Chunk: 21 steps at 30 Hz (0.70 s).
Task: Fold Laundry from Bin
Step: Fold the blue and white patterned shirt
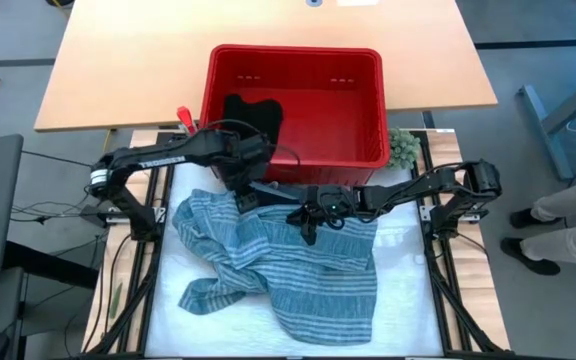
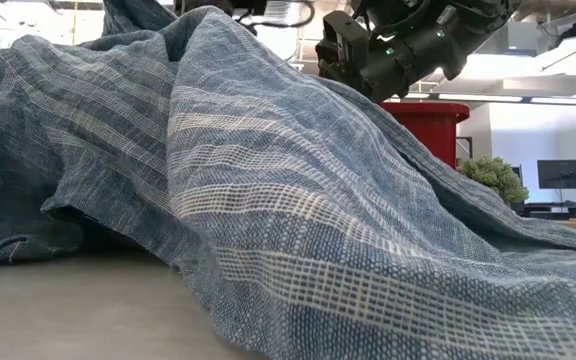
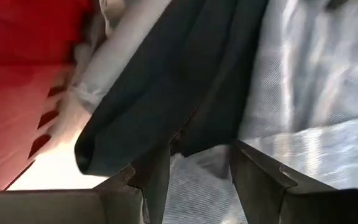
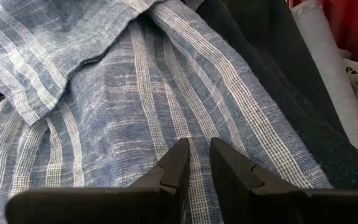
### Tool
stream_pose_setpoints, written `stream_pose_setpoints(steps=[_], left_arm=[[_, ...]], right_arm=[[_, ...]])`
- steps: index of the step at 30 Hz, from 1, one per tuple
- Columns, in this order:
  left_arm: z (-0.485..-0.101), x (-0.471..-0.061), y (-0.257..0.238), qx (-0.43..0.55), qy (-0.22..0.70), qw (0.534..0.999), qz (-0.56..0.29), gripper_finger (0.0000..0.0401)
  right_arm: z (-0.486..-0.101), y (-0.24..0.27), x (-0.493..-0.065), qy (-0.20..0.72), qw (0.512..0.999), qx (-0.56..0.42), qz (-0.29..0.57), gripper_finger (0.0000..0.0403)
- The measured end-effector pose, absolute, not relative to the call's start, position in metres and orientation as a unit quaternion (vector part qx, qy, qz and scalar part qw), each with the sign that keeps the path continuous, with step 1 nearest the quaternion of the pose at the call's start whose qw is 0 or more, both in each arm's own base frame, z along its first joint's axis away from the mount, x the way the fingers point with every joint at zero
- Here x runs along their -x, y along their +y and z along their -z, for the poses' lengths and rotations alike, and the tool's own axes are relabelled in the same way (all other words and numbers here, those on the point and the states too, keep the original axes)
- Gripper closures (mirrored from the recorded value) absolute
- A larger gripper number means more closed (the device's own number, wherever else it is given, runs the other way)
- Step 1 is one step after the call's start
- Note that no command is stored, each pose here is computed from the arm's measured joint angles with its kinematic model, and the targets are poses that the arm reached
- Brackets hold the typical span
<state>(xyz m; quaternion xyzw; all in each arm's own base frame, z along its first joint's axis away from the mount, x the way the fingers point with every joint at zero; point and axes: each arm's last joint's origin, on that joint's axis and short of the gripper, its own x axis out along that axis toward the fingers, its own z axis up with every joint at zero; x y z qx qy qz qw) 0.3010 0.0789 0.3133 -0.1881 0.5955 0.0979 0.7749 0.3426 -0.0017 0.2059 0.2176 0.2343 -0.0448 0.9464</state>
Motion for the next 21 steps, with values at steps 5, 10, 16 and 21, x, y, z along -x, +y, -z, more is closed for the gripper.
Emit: stream_pose_setpoints(steps=[5,10,16,21], left_arm=[[-0.299,-0.302,0.084,0.171,0.643,0.740,-0.097,0.0250],[-0.297,-0.296,0.083,0.177,0.668,0.718,-0.086,0.0250],[-0.298,-0.289,0.082,0.201,0.689,0.692,-0.076,0.0326],[-0.315,-0.280,0.080,0.180,0.683,0.701,-0.102,0.0395]], right_arm=[[-0.206,-0.002,-0.343,0.234,0.947,-0.215,0.044,0.0312],[-0.206,-0.002,-0.343,0.235,0.948,-0.213,0.044,0.0312],[-0.206,-0.002,-0.343,0.236,0.950,-0.202,0.041,0.0312],[-0.205,-0.002,-0.342,0.238,0.949,-0.201,0.041,0.0312]])
